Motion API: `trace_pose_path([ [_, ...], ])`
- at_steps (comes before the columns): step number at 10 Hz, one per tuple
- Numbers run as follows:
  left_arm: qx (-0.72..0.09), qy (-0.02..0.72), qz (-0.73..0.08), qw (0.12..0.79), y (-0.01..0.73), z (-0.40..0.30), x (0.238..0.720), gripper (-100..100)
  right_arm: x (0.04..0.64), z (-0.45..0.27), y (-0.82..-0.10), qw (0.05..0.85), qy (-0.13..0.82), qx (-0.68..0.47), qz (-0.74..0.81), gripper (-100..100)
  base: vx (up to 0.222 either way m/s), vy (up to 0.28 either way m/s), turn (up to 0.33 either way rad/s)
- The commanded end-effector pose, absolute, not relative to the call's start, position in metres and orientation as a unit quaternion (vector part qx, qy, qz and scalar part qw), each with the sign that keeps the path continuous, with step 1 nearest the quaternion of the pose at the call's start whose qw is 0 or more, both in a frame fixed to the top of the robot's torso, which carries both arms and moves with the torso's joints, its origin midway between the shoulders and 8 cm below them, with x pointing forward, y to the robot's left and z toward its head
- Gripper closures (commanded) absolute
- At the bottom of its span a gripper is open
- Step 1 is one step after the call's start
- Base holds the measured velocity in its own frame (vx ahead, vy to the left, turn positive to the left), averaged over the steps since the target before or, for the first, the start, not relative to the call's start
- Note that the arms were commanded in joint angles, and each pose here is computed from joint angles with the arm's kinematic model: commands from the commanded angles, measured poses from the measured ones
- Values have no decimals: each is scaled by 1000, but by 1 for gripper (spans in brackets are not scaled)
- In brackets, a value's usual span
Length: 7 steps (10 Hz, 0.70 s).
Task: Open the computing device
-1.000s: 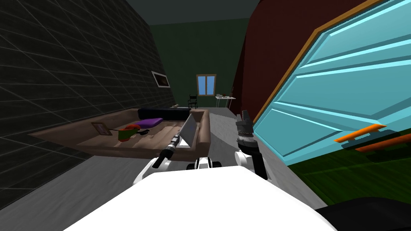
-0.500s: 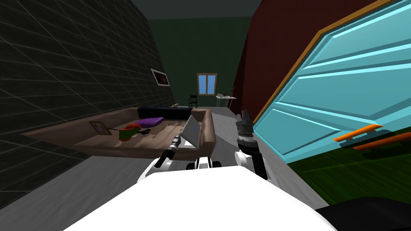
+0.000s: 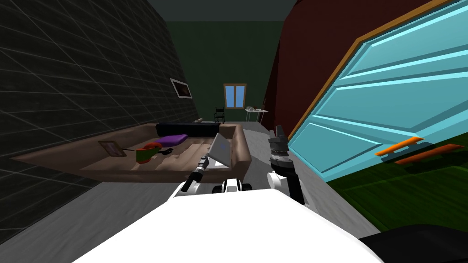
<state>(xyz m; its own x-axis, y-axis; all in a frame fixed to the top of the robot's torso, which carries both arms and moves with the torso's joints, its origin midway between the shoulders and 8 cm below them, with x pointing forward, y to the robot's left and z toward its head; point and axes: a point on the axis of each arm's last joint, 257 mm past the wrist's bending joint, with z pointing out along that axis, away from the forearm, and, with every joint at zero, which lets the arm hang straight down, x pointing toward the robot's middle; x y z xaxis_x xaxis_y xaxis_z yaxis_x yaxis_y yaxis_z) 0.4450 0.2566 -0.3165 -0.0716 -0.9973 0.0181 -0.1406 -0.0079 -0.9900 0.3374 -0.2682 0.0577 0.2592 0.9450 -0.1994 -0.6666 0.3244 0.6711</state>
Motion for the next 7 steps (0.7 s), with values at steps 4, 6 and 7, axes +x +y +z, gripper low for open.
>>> trace_pose_path([
  [4,-565,490,-531,398,232,-342,445,100,337,58,-268,758,296,235,532,0,-10,142,-53],
  [6,-570,488,-531,393,230,-346,445,100,337,58,-268,758,296,235,532,0,-5,124,-40],
  [7,-587,472,-539,377,227,-363,434,100,337,58,-268,758,296,235,532,0,45,74,-106],
])
